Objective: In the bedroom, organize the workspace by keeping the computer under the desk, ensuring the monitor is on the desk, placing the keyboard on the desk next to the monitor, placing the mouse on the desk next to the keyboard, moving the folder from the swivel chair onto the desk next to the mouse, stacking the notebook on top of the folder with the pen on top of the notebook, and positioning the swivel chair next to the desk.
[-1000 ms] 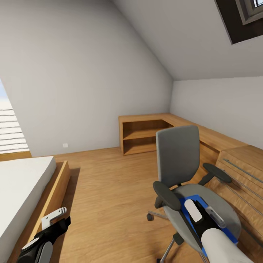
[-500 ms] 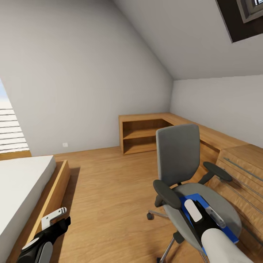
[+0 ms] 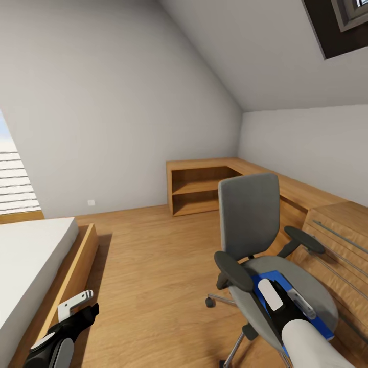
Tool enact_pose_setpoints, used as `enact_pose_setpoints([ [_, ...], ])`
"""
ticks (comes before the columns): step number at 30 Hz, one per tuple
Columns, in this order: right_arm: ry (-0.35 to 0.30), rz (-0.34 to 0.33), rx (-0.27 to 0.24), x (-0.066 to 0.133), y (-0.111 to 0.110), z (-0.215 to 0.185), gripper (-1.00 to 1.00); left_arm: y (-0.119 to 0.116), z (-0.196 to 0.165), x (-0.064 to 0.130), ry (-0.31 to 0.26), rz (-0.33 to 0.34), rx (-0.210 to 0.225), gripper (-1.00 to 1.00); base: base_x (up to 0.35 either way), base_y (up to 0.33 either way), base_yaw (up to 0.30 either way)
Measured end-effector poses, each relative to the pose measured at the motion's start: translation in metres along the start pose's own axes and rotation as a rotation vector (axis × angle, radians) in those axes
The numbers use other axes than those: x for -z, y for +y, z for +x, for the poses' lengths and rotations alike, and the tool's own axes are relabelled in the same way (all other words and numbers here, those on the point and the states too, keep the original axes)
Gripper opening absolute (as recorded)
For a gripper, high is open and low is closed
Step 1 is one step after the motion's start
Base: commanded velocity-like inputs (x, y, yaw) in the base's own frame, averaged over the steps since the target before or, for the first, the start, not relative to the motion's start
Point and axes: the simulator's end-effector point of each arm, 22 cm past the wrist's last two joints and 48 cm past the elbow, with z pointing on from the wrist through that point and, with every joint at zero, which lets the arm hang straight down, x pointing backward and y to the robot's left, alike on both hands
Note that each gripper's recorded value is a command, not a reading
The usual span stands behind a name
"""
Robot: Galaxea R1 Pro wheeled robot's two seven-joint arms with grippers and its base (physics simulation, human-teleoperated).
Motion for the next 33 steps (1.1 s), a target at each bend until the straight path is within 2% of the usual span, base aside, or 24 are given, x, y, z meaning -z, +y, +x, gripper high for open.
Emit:
enact_pose_setpoints([
  [7,0.000,0.000,0.000,-0.011,-0.003,0.009,1.00,0.003,0.012,-0.008,0.000,0.000,0.000,1.00,0.000,0.000,0.000],
  [20,0.000,0.000,0.000,-0.011,-0.003,0.009,1.00,0.003,0.012,-0.008,0.000,0.000,0.000,1.00,0.000,0.000,0.000],
  [26,0.000,0.000,0.000,-0.020,-0.005,0.017,1.00,0.005,0.022,-0.014,-0.001,0.000,0.000,1.00,0.000,0.000,0.000],
  [33,0.000,0.000,0.000,-0.020,-0.005,0.017,1.00,0.006,0.022,-0.014,0.000,0.000,0.000,1.00,0.000,0.000,0.000],
])
